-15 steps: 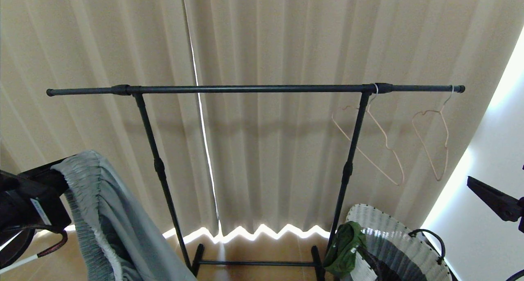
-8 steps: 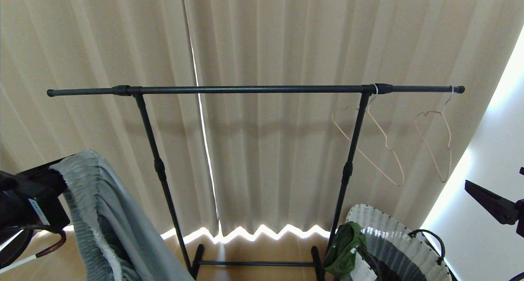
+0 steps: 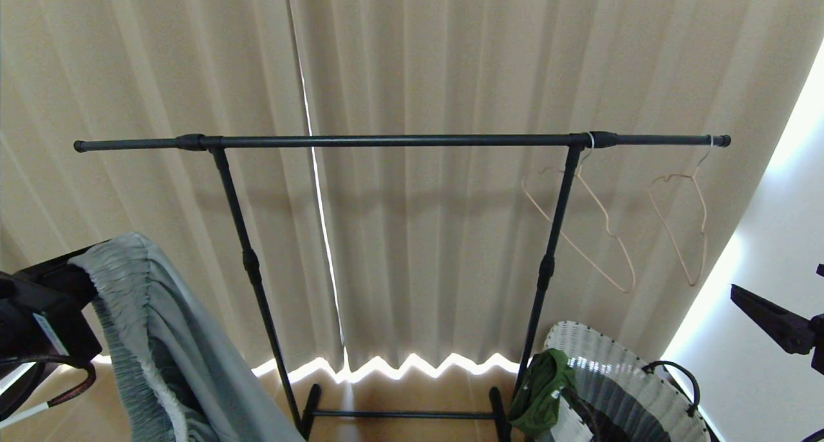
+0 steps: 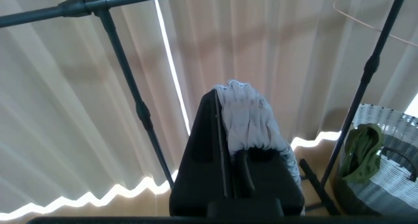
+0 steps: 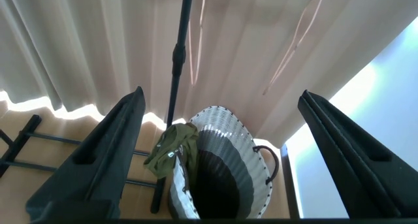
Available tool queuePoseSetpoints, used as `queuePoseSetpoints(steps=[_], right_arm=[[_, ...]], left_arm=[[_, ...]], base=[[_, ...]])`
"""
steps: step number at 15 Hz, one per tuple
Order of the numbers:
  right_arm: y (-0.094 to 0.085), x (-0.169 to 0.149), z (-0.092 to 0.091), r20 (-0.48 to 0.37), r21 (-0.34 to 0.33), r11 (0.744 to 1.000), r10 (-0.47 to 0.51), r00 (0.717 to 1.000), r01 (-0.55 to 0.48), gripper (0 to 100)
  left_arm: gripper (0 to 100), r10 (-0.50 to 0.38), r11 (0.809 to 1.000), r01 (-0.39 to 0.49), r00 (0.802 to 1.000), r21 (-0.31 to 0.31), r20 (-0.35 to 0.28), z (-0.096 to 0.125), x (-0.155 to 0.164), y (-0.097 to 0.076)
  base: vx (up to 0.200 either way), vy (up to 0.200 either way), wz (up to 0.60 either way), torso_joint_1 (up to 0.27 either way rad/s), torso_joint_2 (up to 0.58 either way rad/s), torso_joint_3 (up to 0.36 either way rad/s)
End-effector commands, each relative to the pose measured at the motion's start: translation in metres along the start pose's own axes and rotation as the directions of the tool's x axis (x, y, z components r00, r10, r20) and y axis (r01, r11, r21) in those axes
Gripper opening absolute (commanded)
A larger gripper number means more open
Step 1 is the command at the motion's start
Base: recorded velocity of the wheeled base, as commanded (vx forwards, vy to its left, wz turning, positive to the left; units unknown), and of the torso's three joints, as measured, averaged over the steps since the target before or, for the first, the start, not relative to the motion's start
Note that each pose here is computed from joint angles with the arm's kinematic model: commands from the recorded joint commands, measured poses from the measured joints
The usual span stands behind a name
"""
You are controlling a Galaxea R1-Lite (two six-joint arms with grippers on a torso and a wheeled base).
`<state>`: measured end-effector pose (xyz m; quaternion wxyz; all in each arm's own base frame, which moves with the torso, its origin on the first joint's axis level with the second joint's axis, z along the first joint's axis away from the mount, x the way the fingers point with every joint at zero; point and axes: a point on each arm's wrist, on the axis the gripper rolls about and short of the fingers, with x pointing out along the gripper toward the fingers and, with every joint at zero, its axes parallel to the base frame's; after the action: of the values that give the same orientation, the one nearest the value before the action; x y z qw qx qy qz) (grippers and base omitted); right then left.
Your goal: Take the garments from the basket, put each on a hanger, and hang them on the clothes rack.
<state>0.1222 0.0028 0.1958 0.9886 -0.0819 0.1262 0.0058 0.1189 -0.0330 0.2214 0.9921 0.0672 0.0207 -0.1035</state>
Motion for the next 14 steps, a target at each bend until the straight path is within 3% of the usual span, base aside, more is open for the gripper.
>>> queuePoseSetpoints(steps=[1,5,14], right_arm=[[0.0003,0.0004,-0.0015,-0.006,-0.002,1.000,0.002,1.000,-0.002,100],[0.0003,-0.0003,-0.0013,-0.003,-0.002,1.000,0.001,1.000,-0.001,100],[0.0002,-0.0006,-0.0012,-0.001,-0.002,1.000,-0.001,1.000,0.001,100]], left_arm=[[0,0.000,1.000,0.000,1.000,0.010,-0.003,-0.0003,0.0009,-0.0001],[0,0.000,1.000,0.000,1.000,0.017,-0.006,-0.0015,0.0001,-0.0002],[0,0.000,1.000,0.000,1.000,0.016,-0.005,-0.0016,-0.0006,-0.0001]], base=[[0.000,0.000,0.00,0.000,0.00,0.000],[0.000,0.000,0.00,0.000,0.00,0.000],[0.000,-0.200,0.00,0.002,0.00,0.002]])
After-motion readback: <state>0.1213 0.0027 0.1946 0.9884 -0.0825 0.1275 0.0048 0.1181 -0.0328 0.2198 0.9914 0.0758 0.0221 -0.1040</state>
